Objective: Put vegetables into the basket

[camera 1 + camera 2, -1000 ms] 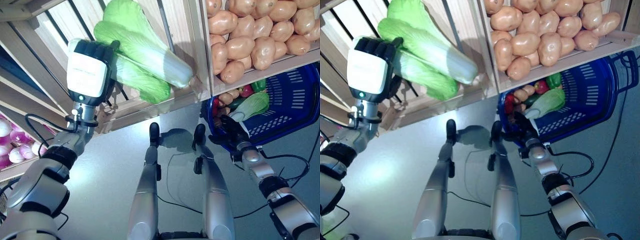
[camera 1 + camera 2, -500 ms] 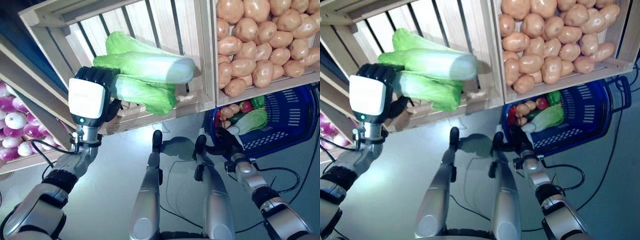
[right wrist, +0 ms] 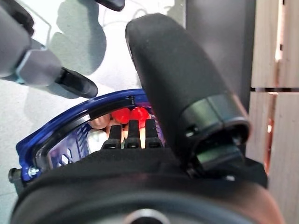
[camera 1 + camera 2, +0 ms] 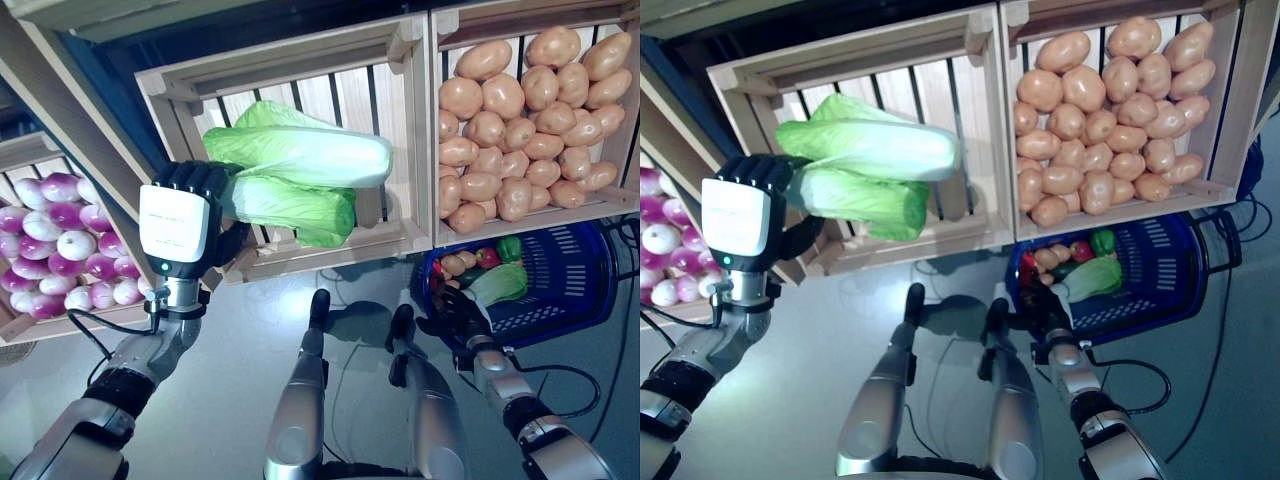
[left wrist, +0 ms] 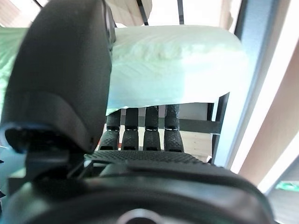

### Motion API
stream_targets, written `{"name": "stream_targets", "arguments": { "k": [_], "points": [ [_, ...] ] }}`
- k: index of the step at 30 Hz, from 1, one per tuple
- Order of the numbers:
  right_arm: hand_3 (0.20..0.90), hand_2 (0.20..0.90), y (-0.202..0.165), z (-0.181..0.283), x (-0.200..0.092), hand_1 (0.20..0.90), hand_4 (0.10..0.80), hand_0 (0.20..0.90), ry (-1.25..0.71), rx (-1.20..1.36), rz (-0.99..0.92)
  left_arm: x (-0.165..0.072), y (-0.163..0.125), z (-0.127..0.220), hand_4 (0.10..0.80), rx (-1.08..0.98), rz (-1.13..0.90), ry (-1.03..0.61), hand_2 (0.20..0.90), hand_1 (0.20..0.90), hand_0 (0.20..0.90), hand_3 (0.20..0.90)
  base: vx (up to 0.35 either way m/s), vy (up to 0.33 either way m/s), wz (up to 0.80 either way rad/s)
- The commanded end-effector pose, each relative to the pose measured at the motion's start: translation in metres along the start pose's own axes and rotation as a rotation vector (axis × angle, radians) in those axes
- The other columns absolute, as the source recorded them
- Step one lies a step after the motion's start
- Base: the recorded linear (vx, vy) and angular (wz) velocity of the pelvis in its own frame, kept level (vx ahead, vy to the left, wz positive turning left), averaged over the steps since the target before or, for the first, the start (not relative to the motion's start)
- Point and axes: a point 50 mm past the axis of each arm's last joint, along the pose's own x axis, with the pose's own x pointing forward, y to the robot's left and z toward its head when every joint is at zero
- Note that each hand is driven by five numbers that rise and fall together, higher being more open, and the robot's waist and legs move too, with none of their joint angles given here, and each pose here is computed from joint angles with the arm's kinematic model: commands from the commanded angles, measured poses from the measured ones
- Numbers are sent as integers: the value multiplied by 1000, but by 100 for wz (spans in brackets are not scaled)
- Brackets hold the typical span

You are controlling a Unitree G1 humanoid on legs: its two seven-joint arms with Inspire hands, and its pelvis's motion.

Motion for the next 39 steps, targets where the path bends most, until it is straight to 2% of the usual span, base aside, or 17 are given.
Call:
{"name": "stream_targets", "arguments": {
  "k": [1,7,15,24,32,39],
  "points": [
    [900,900,-16,-13,-8,900,800,900,-11,18,-21,24,11,6,400,-69,198,60,300,300,300,300,11,43,-3],
    [900,900,-12,-1,-2,900,800,900,-27,1,-2,22,-12,11,400,-66,104,107,300,300,300,300,-14,35,-4],
    [900,900,-2,24,6,900,800,900,-81,-30,28,49,-28,5,400,-8,90,171,300,300,300,300,-29,41,-7],
    [900,900,15,37,7,900,800,900,-125,-29,74,66,-33,-6,400,21,109,307,300,300,300,300,5,9,-14],
    [900,900,24,46,8,900,800,900,-143,-29,98,82,-21,-17,400,16,270,450,300,300,300,300,15,7,-2],
    [900,900,32,48,6,900,800,900,-164,-17,115,85,-19,-21,400,0,304,549,300,300,300,300,9,0,0]
  ]
}}
